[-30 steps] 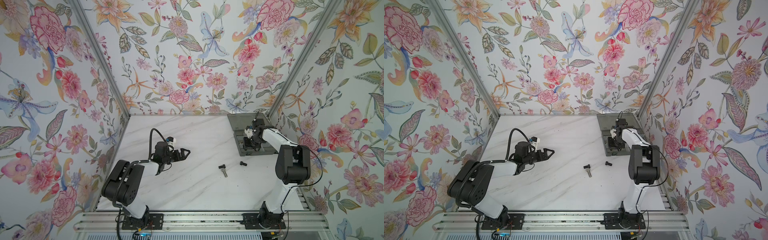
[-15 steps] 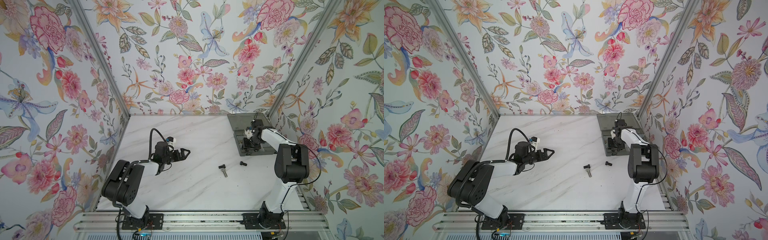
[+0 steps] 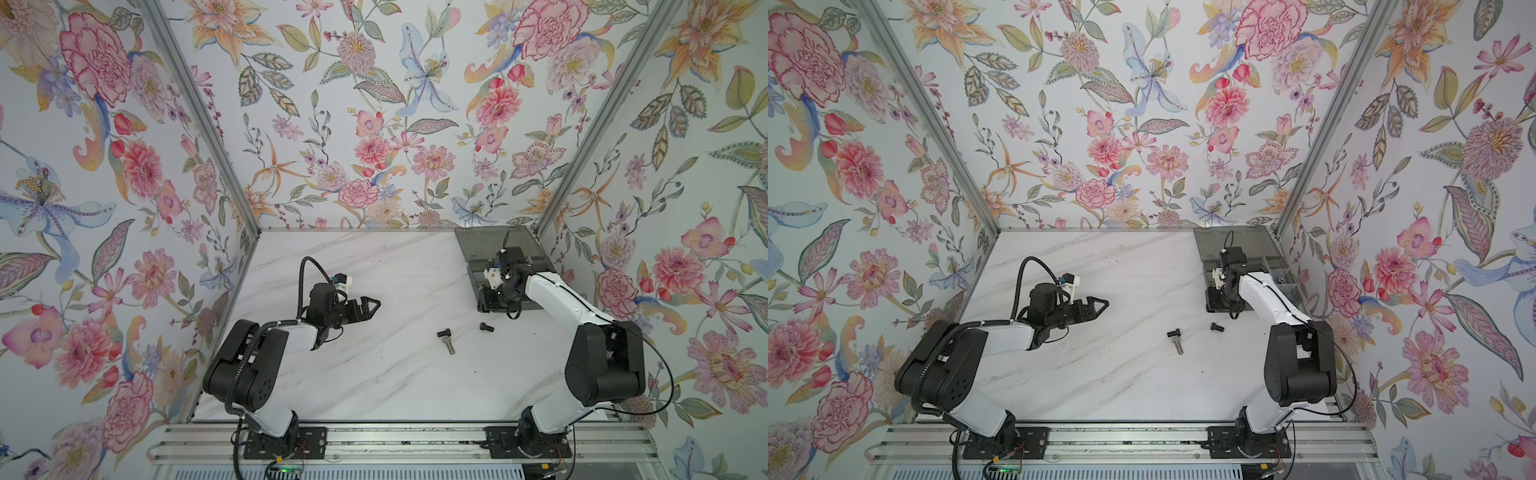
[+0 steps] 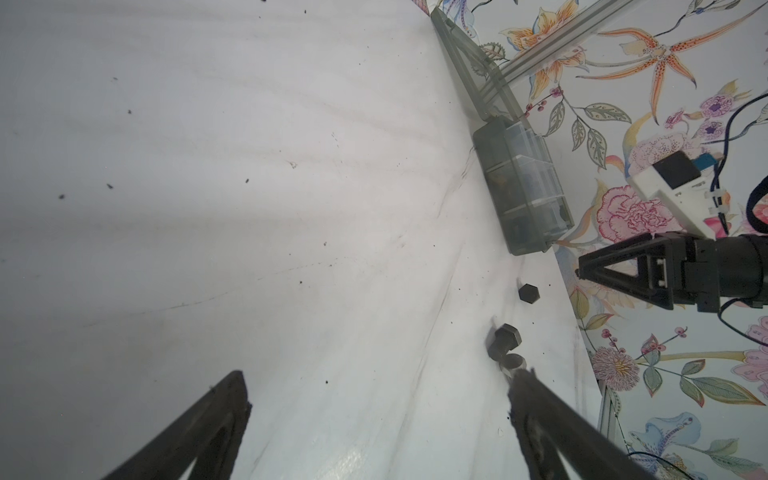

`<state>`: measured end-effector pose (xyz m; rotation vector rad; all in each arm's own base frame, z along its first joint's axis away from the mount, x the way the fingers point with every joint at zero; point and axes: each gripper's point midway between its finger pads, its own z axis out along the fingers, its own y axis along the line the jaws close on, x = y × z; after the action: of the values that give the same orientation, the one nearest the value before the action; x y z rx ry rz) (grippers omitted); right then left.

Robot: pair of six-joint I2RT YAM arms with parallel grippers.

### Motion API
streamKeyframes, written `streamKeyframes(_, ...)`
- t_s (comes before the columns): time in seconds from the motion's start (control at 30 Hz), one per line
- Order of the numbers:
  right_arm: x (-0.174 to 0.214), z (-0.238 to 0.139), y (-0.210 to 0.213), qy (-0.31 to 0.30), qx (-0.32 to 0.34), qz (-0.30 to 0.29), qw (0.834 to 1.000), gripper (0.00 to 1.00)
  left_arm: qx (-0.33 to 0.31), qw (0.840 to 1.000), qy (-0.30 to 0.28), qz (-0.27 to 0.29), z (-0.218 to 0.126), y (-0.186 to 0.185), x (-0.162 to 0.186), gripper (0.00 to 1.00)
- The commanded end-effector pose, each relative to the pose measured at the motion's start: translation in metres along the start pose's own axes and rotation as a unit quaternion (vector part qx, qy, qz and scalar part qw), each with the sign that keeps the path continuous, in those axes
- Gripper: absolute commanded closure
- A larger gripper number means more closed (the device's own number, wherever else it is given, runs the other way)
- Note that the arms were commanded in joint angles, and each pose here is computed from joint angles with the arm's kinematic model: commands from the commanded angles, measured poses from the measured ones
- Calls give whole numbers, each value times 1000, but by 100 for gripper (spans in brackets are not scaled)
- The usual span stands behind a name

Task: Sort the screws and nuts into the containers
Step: 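Move the right gripper down around another black hex bolt beside the box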

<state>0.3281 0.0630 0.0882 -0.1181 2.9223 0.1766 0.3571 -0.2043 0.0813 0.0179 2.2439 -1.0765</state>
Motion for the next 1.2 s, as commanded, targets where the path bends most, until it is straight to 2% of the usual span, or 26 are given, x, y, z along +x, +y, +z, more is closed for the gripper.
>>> streamKeyframes(0.0, 28, 8, -3, 44, 3, 15, 999, 43, 11, 1000, -2, -3, 2, -2, -6, 0)
streamKeyframes(0.13, 33, 20, -9, 62, 14, 17, 998, 42, 18, 1000, -1, -7, 3, -2, -4, 1)
streamKeyframes(0.7, 14, 57, -22, 95, 39, 13, 995, 39, 18, 1000, -2, -11, 5, 0, -4, 1)
streamKeyframes(1.17, 52, 59, 12, 125, 3, 11, 992, 42, 17, 1000, 0, -11, 6, 1, -4, 1)
